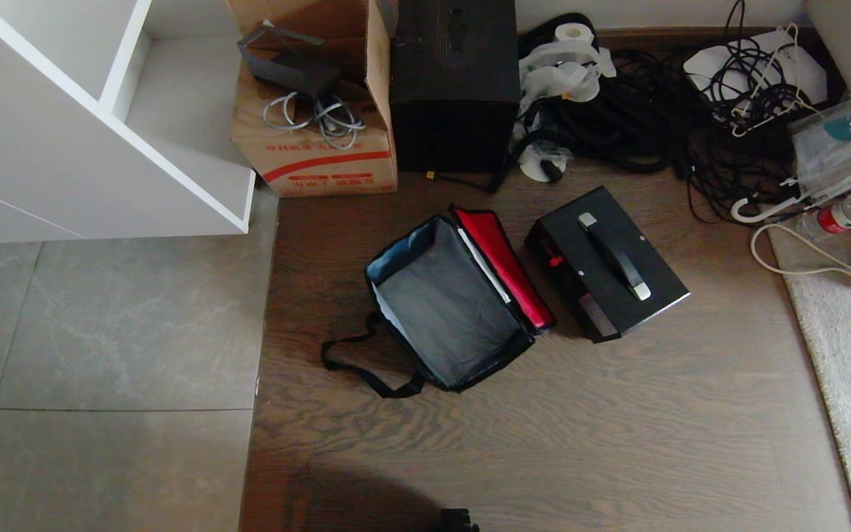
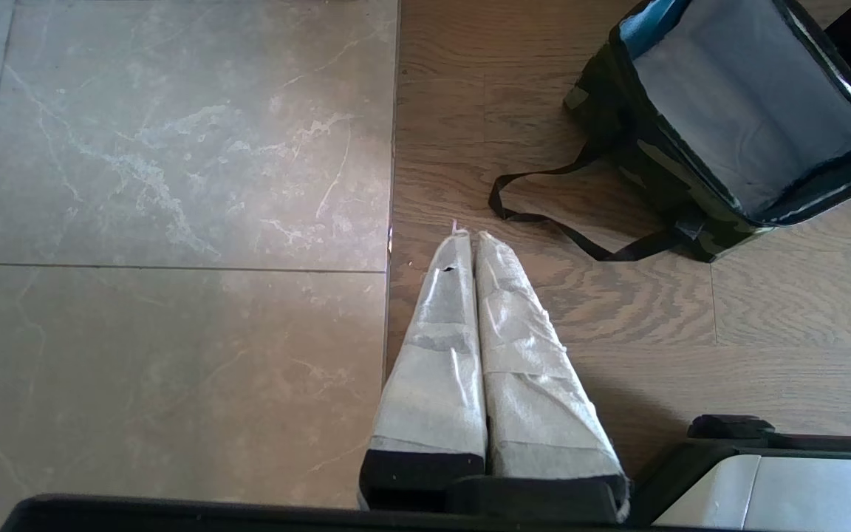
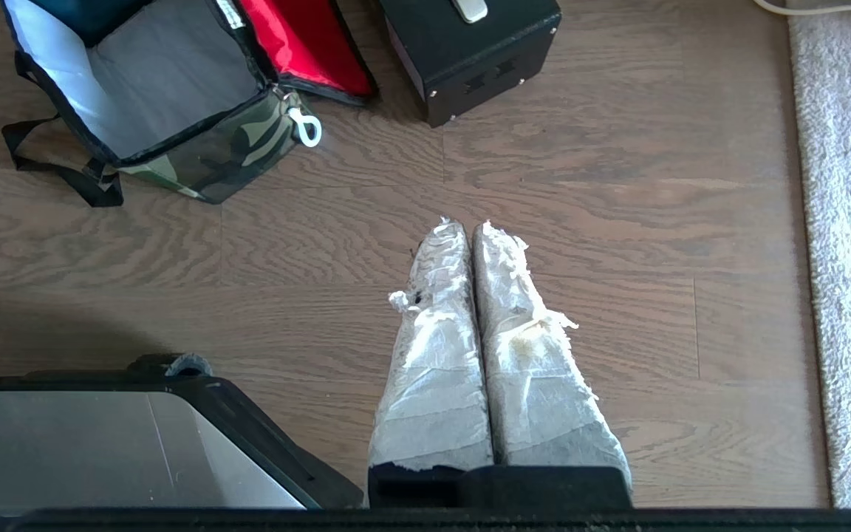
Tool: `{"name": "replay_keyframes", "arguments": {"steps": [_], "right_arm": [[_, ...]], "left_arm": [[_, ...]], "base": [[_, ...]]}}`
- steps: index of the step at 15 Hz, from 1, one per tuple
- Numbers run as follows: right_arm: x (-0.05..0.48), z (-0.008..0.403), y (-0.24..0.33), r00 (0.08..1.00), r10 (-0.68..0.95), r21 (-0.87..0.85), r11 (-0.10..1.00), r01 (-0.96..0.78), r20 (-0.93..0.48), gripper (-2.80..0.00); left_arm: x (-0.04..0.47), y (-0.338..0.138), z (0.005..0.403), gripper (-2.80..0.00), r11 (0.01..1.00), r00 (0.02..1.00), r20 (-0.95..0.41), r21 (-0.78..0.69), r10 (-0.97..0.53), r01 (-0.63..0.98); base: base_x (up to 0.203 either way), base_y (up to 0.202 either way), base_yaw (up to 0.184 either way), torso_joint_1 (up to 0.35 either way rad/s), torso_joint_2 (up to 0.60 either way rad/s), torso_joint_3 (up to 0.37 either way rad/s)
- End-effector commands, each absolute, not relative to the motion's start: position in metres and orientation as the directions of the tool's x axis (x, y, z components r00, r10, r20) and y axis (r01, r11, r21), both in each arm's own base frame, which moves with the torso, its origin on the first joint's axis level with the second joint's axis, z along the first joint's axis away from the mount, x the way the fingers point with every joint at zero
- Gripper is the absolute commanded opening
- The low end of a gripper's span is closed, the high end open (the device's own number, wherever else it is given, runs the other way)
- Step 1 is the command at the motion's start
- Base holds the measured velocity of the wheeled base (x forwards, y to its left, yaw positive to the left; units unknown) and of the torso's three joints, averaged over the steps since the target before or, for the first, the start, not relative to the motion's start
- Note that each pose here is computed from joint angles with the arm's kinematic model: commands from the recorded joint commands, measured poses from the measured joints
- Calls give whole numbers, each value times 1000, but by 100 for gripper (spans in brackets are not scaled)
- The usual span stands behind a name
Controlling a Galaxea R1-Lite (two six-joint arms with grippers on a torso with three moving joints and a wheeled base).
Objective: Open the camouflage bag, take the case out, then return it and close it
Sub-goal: Grip the handle again
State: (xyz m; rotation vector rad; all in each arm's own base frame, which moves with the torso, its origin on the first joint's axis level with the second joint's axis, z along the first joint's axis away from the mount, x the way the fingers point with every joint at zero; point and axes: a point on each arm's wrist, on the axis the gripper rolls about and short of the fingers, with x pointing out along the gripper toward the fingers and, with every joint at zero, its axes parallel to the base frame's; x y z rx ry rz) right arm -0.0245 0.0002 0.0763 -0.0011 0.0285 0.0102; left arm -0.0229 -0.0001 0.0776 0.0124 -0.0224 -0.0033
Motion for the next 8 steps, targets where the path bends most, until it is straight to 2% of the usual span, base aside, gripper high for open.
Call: {"name": "replay_keyframes", "arguments": {"steps": [1, 8], "right_arm": [[-24, 76, 0, 999, 12, -1, 1000, -12, -31, -280], [-24, 76, 0, 999, 11, -1, 1000, -11, -31, -280]], "left_arm": [[-22, 0, 75, -280, 1000, 1000, 12, 12, -3, 3], [-22, 0, 75, -280, 1000, 1000, 12, 12, -3, 3]], "base": [[0, 0, 0, 0, 0, 0], [0, 0, 0, 0, 0, 0]]}}
